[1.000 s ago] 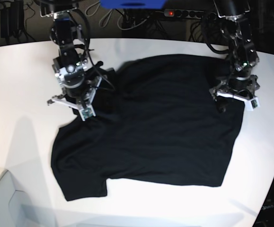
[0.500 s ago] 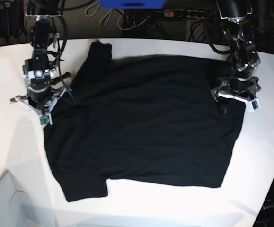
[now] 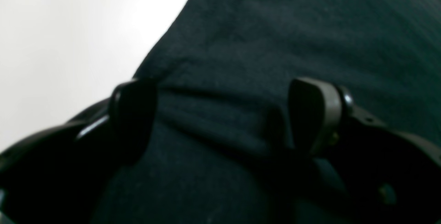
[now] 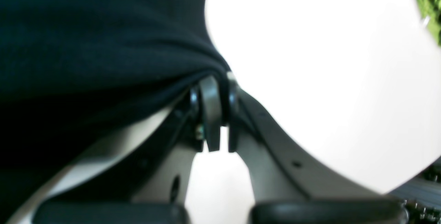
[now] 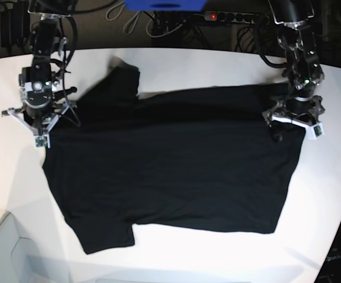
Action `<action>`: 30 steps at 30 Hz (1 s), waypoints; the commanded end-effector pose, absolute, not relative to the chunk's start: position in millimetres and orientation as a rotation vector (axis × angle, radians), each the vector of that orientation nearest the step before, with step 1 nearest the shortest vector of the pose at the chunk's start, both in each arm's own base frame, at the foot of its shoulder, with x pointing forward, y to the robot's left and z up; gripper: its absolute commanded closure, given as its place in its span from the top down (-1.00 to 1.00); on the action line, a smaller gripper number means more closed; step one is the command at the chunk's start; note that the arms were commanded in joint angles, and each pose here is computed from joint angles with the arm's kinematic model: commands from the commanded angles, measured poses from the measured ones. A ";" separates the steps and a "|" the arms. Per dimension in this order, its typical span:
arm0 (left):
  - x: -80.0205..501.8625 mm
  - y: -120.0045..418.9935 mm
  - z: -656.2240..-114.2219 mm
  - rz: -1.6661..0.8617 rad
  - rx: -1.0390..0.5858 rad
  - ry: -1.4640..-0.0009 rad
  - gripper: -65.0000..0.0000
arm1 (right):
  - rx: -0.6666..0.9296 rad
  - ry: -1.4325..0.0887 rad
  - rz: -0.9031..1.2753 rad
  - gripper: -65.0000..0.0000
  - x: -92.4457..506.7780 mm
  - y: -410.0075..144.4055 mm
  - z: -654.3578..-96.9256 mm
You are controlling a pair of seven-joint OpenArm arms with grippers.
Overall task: Layout the t-shirt on the table in an organized manner, then fold the t-shirt properly
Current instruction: 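Grasp the sleeve near the right gripper and spread it flat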
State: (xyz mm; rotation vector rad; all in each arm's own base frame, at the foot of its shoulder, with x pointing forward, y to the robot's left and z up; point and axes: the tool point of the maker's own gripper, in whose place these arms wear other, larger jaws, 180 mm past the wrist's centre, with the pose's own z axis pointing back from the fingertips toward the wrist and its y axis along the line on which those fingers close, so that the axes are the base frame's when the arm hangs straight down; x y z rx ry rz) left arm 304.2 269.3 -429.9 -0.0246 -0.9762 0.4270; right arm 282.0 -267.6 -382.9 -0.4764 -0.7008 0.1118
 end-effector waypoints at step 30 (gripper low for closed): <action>296.2 267.8 -440.6 0.446 -0.030 -0.904 0.80 | -0.289 -0.524 0.243 -0.16 204.2 -204.7 -384.7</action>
